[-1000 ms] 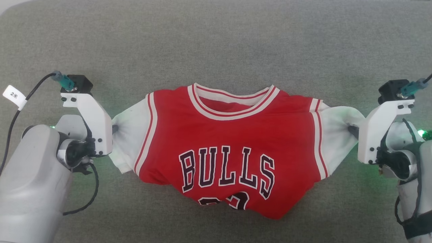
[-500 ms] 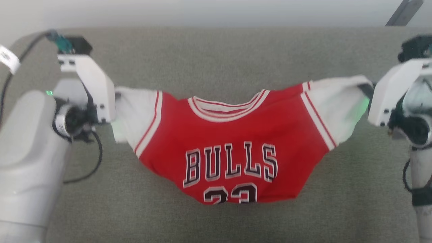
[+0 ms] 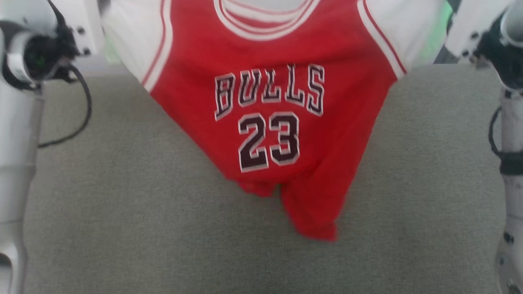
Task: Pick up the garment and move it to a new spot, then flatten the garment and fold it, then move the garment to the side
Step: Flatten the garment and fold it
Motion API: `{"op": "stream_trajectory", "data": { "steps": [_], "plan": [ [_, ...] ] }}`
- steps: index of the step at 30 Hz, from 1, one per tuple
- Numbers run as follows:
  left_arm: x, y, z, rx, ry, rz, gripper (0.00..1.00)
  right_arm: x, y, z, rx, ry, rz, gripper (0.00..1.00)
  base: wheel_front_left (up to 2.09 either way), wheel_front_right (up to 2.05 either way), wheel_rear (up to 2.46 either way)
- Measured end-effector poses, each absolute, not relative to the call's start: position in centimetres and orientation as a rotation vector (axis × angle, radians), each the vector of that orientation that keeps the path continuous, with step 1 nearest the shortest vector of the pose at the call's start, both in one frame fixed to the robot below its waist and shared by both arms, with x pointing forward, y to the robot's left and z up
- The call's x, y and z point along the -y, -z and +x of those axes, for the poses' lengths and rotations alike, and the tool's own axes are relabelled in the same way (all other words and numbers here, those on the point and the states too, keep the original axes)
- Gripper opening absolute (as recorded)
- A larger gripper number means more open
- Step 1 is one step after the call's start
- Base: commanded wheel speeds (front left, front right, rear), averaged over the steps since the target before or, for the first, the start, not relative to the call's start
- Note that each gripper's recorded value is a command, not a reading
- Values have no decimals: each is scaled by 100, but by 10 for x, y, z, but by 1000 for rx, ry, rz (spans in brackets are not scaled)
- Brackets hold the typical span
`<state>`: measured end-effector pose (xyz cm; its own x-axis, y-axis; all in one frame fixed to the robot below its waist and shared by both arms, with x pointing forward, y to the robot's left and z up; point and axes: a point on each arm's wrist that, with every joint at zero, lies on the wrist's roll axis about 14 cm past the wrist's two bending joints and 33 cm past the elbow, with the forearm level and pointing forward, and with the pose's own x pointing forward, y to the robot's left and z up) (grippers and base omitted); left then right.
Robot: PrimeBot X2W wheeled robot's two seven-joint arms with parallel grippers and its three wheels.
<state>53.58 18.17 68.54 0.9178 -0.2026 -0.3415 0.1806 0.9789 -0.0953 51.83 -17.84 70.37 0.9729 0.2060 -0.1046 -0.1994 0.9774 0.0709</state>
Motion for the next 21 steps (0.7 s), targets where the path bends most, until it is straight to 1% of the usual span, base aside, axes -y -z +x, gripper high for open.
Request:
{"op": "stream_trajectory", "data": {
  "steps": [5,11,17,19,21],
  "plan": [
    [-177,-726,535,-271,210,-48,0,166,-744,515,-25,-234,50,0,0,0,0],
    [-169,-754,543,-190,232,-23,0,157,-764,526,29,-248,22,0,0,0,0],
    [-161,-767,574,-84,244,-11,0,161,-777,561,135,-228,-2,0,0,0,0],
    [-160,-772,588,-27,244,-14,0,165,-777,577,167,-213,-24,0,0,0,0],
    [-159,-781,603,39,245,-10,0,164,-782,591,234,-210,-44,0,0,0,0]
  ]
}}
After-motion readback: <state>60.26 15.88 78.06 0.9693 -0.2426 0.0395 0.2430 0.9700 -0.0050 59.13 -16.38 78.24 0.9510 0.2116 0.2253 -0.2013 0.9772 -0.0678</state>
